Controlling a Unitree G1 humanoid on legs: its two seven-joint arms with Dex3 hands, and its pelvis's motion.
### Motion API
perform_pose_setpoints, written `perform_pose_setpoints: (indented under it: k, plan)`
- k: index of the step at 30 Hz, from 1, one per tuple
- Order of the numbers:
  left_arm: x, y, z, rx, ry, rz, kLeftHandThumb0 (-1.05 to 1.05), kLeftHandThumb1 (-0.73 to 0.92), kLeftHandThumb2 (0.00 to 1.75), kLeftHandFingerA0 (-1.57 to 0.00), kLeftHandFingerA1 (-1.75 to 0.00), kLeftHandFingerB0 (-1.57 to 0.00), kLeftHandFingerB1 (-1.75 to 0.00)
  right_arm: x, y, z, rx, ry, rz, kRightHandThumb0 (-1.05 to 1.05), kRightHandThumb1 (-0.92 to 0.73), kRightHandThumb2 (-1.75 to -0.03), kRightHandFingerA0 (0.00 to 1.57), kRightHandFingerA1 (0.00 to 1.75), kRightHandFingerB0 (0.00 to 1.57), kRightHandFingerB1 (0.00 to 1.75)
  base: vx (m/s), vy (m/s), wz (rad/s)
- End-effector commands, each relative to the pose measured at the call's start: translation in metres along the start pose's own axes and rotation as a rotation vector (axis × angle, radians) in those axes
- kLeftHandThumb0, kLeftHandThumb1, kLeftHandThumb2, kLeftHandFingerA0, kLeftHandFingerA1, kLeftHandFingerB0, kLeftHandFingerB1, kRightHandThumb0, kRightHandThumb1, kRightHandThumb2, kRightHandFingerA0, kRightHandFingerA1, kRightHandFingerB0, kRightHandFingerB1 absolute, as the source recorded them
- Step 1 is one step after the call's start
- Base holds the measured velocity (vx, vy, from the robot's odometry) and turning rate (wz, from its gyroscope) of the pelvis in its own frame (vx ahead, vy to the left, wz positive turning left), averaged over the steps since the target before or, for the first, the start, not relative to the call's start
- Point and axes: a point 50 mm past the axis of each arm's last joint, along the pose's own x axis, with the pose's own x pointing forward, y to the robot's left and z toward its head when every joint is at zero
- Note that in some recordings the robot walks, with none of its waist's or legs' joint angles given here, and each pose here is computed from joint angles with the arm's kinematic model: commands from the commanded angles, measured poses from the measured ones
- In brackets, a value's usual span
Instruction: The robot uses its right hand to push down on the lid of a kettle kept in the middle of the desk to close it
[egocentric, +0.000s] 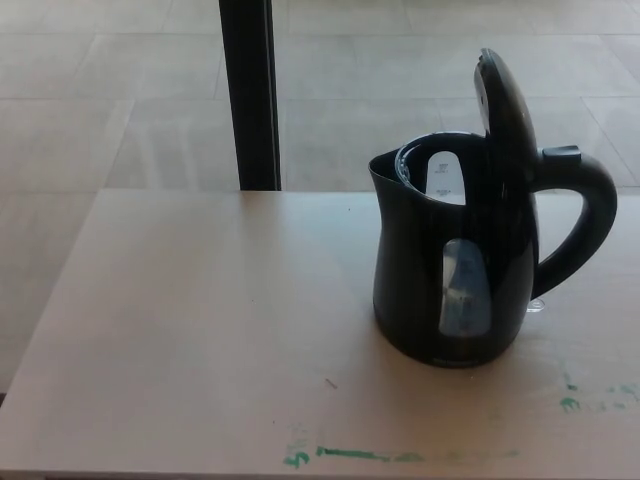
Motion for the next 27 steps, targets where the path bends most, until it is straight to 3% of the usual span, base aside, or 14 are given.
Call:
perform_pose_setpoints:
  k: [1, 4, 7, 8, 10, 11, 12, 14, 16, 17, 22, 24, 25, 27]
  plan:
    - [-0.008, 0.036, 0.01, -0.294, -0.037, -0.069, -0.73, 0.55, 0.91, -0.49, -0.61, -0.36, -0.5, -0.01, -0.058, 0.076, 0.418, -0.393, -0.047, -1.03, -0.69, -1.09, 0.33, 0.89, 0.17, 0.84, 0.0, 0.0, 0.0]
    - [-0.009, 0.037, 0.011, -0.288, -0.049, -0.079, -0.73, 0.56, 0.92, -0.49, -0.64, -0.36, -0.51, -0.01, -0.058, 0.111, 0.413, -0.489, -0.016, -1.0, -0.8, -0.64, 0.29, 0.94, 0.18, 0.92, 0.0, 0.0, 0.0]
    - [-0.009, 0.038, 0.011, -0.297, -0.047, -0.073, -0.66, 0.53, 0.92, -0.49, -0.64, -0.32, -0.5, -0.012, -0.052, 0.156, 0.341, -0.596, 0.03, -0.95, -0.81, -0.64, 0.28, 0.78, 0.17, 0.76, 0.0, 0.0, 0.0]
    - [-0.009, 0.037, 0.01, -0.309, -0.047, -0.072, -0.64, 0.66, 0.6, -0.54, -0.56, -0.39, -0.37, -0.014, -0.049, 0.168, 0.313, -0.635, 0.06, -0.9, -0.6, -1.02, 0.24, 0.66, 0.16, 0.63, 0.0, 0.0, 0.0]
    - [-0.009, 0.038, 0.007, -0.301, -0.039, -0.074, -0.72, 0.56, 0.9, -0.47, -0.6, -0.32, -0.48, -0.025, -0.038, 0.215, 0.35, -0.741, 0.187, -0.87, -0.71, -0.62, 0.18, 0.56, 0.2, 0.49, 0.0, 0.0, 0.0]
    - [-0.009, 0.038, 0.007, -0.31, -0.04, -0.074, -0.64, 0.66, 0.6, -0.51, -0.54, -0.38, -0.36, -0.03, -0.033, 0.228, 0.324, -0.778, 0.21, -0.85, -0.71, -0.62, 0.19, 0.59, 0.19, 0.47, 0.0, 0.0, 0.0]
    - [-0.009, 0.038, 0.007, -0.291, -0.046, -0.078, -0.67, 0.54, 0.92, -0.47, -0.62, -0.28, -0.48, -0.038, -0.027, 0.249, 0.257, -0.829, 0.233, -0.87, -0.55, -0.96, 0.21, 0.62, 0.19, 0.54, 0.0, 0.0, 0.0]
    - [-0.009, 0.039, 0.007, -0.278, -0.043, -0.073, -0.68, 0.67, 0.59, -0.51, -0.52, -0.38, -0.35, -0.058, -0.011, 0.29, 0.102, -0.942, 0.253, -0.92, -0.78, -0.65, 0.15, 0.56, 0.16, 0.44, 0.0, 0.0, 0.0]
    - [-0.009, 0.039, 0.006, -0.271, -0.037, -0.07, -0.76, 0.57, 0.92, -0.49, -0.61, -0.34, -0.48, -0.07, -0.001, 0.313, 0.074, -0.99, 0.303, -0.91, -0.77, -0.65, 0.1, 0.52, 0.12, 0.38, 0.0, 0.0, 0.0]
    - [-0.009, 0.039, 0.006, -0.273, -0.036, -0.067, -0.75, 0.56, 0.91, -0.48, -0.6, -0.33, -0.48, -0.076, 0.005, 0.323, 0.039, -1.014, 0.311, -0.85, -0.63, -1.05, 0.0, 0.51, 0.01, 0.37, 0.0, 0.0, 0.0]
    - [-0.01, 0.04, 0.006, -0.278, -0.032, -0.068, -0.69, 0.67, 0.6, -0.51, -0.51, -0.39, -0.36, -0.117, 0.049, 0.387, -0.185, -1.193, 0.318, -0.9, -0.71, -1.1, 0.04, 0.36, 0.11, 0.2, 0.0, 0.0, 0.0]
    - [-0.009, 0.04, 0.005, -0.276, -0.027, -0.063, -0.7, 0.53, 0.91, -0.46, -0.59, -0.29, -0.48, -0.122, 0.055, 0.396, -0.258, -1.209, 0.307, -0.85, -0.69, -1.09, 0.07, 0.41, 0.06, 0.23, 0.0, 0.0, 0.0]
    - [-0.009, 0.04, 0.006, -0.277, -0.03, -0.064, -0.74, 0.56, 0.91, -0.49, -0.6, -0.35, -0.49, -0.129, 0.067, 0.411, -0.263, -1.213, 0.371, -0.87, -0.84, -0.67, 0.1, 0.35, 0.07, 0.24, 0.0, 0.0, 0.0]
    - [-0.009, 0.039, 0.006, -0.258, -0.034, -0.07, -0.69, 0.69, 0.61, -0.51, -0.51, -0.38, -0.36, -0.131, 0.073, 0.416, -0.273, -1.216, 0.384, -0.87, -0.83, -0.65, 0.1, 0.36, 0.1, 0.28, 0.0, 0.0, 0.0]
